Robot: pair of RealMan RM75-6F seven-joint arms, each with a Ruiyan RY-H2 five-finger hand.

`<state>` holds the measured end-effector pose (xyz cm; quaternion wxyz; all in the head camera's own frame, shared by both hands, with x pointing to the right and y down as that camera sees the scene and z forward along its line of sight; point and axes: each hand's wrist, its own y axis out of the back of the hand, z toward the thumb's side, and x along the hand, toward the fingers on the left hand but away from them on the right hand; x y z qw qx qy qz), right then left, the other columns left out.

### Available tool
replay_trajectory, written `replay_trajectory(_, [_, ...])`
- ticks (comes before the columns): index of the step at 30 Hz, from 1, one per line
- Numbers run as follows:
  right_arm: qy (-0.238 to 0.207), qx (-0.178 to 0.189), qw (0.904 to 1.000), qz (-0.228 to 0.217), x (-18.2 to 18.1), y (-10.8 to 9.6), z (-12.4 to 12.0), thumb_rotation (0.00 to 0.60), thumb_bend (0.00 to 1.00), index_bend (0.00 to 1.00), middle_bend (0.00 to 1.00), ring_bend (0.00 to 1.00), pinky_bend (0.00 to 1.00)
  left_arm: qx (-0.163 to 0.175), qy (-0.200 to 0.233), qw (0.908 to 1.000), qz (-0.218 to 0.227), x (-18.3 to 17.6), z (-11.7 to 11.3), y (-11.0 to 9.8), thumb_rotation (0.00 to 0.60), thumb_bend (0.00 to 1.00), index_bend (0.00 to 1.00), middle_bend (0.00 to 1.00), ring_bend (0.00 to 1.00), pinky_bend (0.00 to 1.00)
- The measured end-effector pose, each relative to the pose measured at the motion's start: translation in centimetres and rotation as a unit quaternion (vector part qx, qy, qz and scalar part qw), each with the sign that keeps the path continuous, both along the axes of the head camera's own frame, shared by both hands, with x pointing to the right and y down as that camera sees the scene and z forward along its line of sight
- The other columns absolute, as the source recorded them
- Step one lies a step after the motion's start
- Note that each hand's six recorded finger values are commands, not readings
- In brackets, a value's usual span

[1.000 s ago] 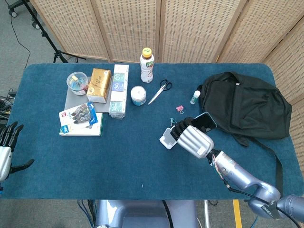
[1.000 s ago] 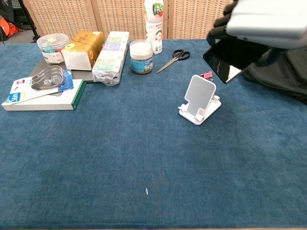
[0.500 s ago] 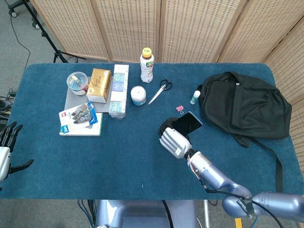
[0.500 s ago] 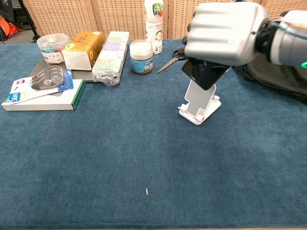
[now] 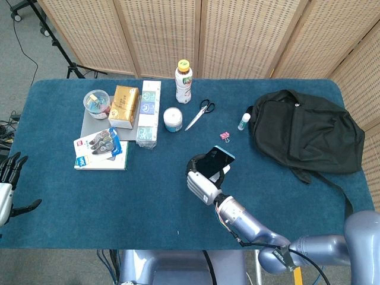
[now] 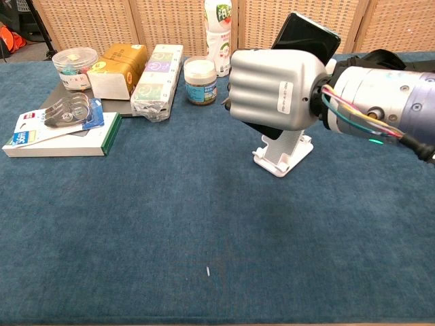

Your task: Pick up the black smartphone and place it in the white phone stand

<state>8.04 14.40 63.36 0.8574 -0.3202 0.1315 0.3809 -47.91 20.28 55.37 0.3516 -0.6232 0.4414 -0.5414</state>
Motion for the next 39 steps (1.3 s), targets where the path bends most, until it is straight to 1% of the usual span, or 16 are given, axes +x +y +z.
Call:
replay_trajectory(6, [0.013, 0.005, 0.9999, 0.001, 0.3, 0.2, 0.9, 0.6, 0.18, 0.42, 0.47, 0.44, 0.44, 0.001, 0.001, 1.0, -0.002, -0.1, 0.0, -0.1, 0.6, 0.0, 0.0, 0.0, 0.0, 0.0])
replay_trajectory(10, [0.024, 0.016, 0.9996, 0.007, 0.4, 0.4, 1.2, 0.6, 0.18, 0.42, 0.48, 0.47, 0.44, -0.002, 0.0, 1.0, -0.005, -0.2, 0.0, -0.1, 0.6, 0.0, 0.0, 0.0, 0.0, 0.0])
replay_trajectory(14, [0.039, 0.026, 0.9988, 0.015, 0.4, 0.7, 1.6, 0.6, 0.18, 0.42, 0.48, 0.48, 0.44, -0.002, 0.0, 1.0, -0.007, -0.2, 0.0, -0.1, 0.6, 0.0, 0.0, 0.0, 0.0, 0.0])
replay_trajectory(18, [0.065, 0.032, 0.9974, 0.003, 0.3, 1.5, 2.4, 0.6, 0.18, 0.42, 0.48, 0.48, 0.44, -0.001, 0.0, 1.0, -0.007, -0.2, -0.1, -0.1, 0.6, 0.0, 0.0, 0.0, 0.0, 0.0])
replay_trajectory(21, [0.073, 0.035, 0.9967, -0.007, 0.1, 1.9, 2.8, 0.6, 0.18, 0.42, 0.48, 0.48, 0.44, -0.002, 0.0, 1.0, -0.008, -0.3, -0.1, -0.1, 0.6, 0.0, 0.0, 0.0, 0.0, 0.0])
replay_trajectory(28, [0.08, 0.031, 0.9963, -0.01, -0.3, 2.2, 3.4, 0.6, 0.18, 0.42, 0.48, 0.48, 0.44, -0.003, 0.001, 1.0, -0.007, -0.3, 0.0, -0.1, 0.6, 0.0, 0.0, 0.0, 0.0, 0.0])
replay_trajectory(39, [0.11, 0.024, 0.9934, -0.022, -0.3, 3.0, 5.0, 0.6, 0.18, 0.42, 0.48, 0.48, 0.44, -0.008, 0.002, 0.9999, -0.008, -0.4, 0.2, -0.1, 0.6, 0.0, 0.0, 0.0, 0.0, 0.0])
